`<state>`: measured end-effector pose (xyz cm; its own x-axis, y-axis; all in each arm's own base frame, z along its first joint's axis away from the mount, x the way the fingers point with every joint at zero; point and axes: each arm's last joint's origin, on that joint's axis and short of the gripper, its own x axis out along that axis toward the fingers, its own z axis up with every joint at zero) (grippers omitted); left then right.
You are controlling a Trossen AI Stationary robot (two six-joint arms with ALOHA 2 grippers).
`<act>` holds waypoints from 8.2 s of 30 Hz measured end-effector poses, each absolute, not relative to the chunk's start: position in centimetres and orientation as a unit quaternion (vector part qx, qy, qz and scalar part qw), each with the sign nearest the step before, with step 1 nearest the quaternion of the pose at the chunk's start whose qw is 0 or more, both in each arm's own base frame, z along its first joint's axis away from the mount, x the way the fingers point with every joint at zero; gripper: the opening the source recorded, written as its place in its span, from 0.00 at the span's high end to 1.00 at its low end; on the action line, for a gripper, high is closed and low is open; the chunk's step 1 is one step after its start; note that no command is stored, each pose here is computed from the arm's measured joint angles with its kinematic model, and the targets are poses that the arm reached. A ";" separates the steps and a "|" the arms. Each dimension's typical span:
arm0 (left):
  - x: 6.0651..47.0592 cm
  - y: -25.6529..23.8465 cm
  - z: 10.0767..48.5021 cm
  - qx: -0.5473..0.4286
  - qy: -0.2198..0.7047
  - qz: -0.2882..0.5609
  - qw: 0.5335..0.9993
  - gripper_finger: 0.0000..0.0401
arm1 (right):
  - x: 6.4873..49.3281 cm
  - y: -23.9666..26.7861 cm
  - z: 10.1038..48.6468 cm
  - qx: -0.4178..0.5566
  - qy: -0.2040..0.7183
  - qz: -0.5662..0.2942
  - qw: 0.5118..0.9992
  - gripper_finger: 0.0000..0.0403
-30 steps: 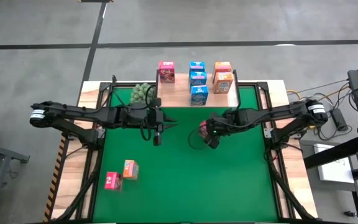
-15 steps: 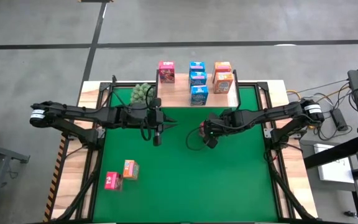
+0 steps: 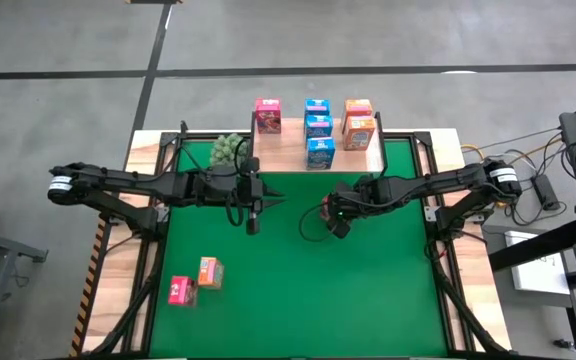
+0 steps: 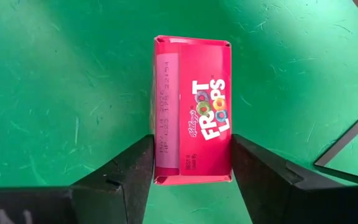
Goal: Stack cereal on shelf
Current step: Put the top red cereal box on the shelf aligned with the other red cereal box
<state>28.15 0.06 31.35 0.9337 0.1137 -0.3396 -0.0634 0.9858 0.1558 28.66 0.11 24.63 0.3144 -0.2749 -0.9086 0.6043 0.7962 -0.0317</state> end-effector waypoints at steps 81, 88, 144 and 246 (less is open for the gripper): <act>16.1 0.2 33.5 0.057 -0.014 0.057 0.997 0.90 | 38.8 -10.2 40.7 -0.154 0.383 -0.155 0.898 0.60; 16.1 0.2 33.5 0.058 -0.012 0.057 0.997 0.90 | 39.1 -11.7 39.1 -0.165 0.422 -0.147 0.879 0.60; 16.4 0.2 33.5 0.055 -0.018 0.057 0.997 0.90 | 40.4 -12.7 37.2 -0.081 0.384 -0.109 0.913 0.54; 26.1 5.3 40.9 0.179 0.295 0.096 0.934 0.41 | 23.4 -1.6 30.1 -0.167 0.106 -0.002 0.980 0.54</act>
